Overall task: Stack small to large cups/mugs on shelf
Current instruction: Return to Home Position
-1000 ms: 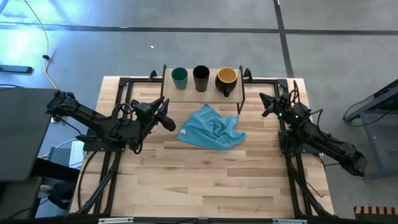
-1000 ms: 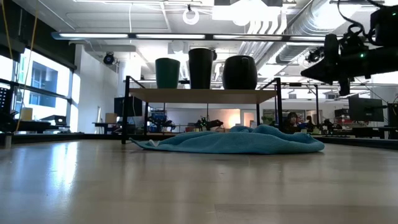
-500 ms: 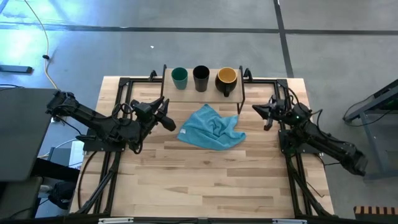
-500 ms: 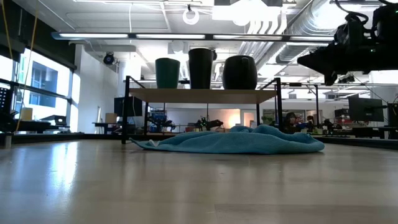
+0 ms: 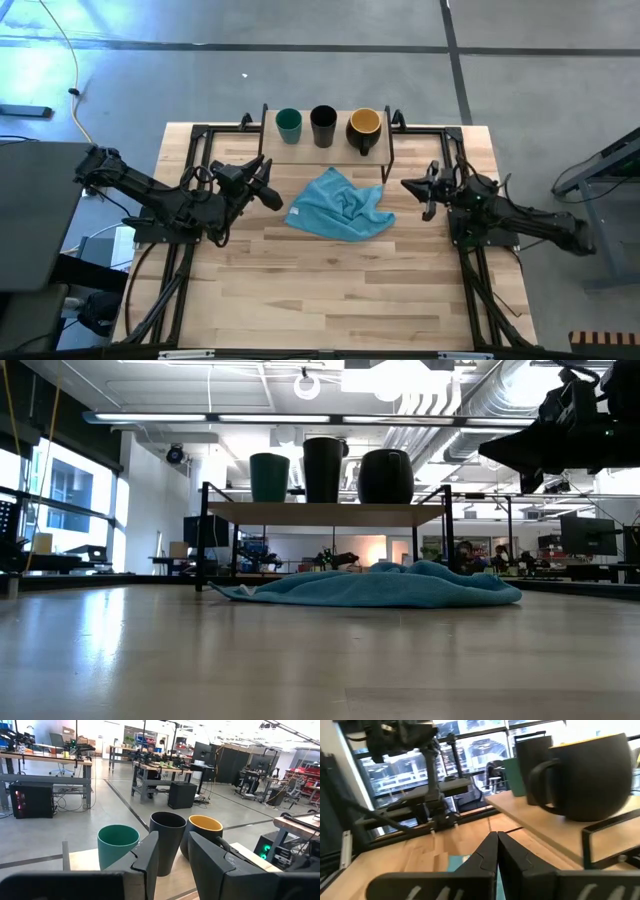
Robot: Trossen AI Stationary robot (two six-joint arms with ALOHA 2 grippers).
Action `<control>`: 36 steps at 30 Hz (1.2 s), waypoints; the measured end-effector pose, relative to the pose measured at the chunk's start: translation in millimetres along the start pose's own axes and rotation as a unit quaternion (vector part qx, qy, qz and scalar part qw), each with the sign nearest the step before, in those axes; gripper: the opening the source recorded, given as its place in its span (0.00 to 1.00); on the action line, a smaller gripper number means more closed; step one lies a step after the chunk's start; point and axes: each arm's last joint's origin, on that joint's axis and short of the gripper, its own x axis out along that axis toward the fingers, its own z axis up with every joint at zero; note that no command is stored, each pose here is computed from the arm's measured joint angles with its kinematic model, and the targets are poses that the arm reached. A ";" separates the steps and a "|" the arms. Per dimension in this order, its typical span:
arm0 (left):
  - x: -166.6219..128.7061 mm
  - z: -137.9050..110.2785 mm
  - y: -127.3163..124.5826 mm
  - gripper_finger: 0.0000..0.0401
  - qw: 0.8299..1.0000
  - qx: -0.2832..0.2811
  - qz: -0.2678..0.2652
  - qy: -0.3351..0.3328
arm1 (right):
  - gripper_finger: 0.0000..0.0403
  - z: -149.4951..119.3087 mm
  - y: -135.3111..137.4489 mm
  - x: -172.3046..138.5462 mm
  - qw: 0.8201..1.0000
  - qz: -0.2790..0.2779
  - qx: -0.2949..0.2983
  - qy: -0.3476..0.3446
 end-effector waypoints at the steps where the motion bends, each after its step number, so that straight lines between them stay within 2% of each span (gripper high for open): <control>1: 0.0 0.0 0.0 0.23 1.000 0.000 0.000 0.000 | 0.00 -0.3 1.7 0.1 1.000 0.002 0.002 0.000; 10: 0.0 0.0 0.0 0.23 1.000 0.000 0.000 0.000 | 0.00 -4.0 21.4 -0.6 0.999 0.046 0.007 0.008; 18: 0.0 0.1 0.0 0.23 1.000 0.000 0.000 0.000 | 0.00 -5.7 27.3 -2.0 0.999 0.013 -0.034 0.005; 24: 0.0 0.0 0.0 0.23 1.000 0.000 0.000 0.000 | 0.00 -5.4 32.2 -2.6 0.992 0.110 -0.060 0.010; 36: 0.1 0.1 0.0 0.23 1.000 -0.001 0.000 0.000 | 0.00 0.1 26.1 -7.4 0.986 0.155 -0.064 -0.010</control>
